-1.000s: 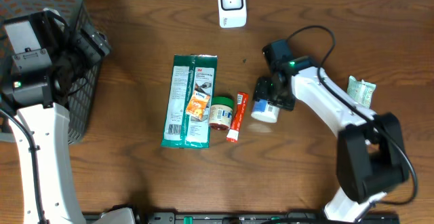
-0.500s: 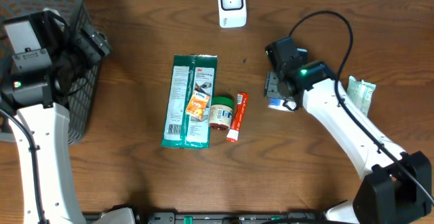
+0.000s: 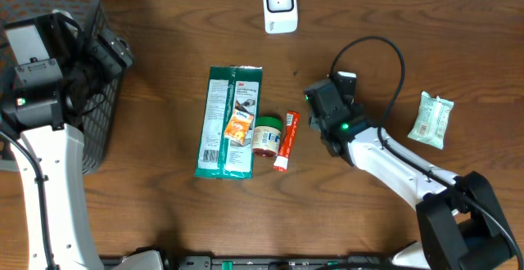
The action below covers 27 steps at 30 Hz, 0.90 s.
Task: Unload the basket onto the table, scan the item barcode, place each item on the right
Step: 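Grasp the swab tub with the right gripper and lift it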
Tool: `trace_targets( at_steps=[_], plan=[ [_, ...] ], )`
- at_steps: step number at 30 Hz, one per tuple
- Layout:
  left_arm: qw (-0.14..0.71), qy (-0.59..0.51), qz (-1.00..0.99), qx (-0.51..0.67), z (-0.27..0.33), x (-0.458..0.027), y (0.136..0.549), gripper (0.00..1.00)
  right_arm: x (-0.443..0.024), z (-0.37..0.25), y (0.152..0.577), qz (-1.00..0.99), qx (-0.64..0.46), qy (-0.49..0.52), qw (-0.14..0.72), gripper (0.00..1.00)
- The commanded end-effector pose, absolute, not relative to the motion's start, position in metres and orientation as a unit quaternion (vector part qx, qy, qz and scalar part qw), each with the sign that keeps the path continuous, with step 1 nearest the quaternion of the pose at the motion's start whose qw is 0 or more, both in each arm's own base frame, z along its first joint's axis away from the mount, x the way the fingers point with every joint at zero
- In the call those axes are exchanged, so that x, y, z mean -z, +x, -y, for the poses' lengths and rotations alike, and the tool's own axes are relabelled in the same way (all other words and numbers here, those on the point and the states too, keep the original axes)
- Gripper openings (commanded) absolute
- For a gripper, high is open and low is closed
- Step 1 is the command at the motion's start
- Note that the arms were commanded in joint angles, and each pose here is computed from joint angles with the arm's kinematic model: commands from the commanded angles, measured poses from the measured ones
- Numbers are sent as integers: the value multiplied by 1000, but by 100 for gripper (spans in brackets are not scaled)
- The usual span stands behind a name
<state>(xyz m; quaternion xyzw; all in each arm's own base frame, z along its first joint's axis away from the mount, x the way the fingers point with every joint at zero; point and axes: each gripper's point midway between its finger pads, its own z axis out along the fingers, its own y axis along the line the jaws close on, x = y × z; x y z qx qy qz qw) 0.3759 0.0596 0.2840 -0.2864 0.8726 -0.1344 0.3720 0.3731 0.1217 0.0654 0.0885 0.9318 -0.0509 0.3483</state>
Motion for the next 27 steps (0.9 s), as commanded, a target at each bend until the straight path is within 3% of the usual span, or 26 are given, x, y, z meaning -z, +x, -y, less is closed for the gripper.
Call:
trace_targets(
  at_steps=[1, 17, 27],
  plan=[
    [383, -288, -868, 129, -63, -292, 376, 86, -68, -115, 377, -917, 63, 99, 382, 58],
    [383, -288, -868, 129, -63, -292, 376, 86, -70, -111, 380, -910, 76, 98, 395, 71],
    [383, -288, -868, 129, -63, -292, 376, 86, -67, -109, 376, -914, 82, 94, 386, 72]
  ],
)
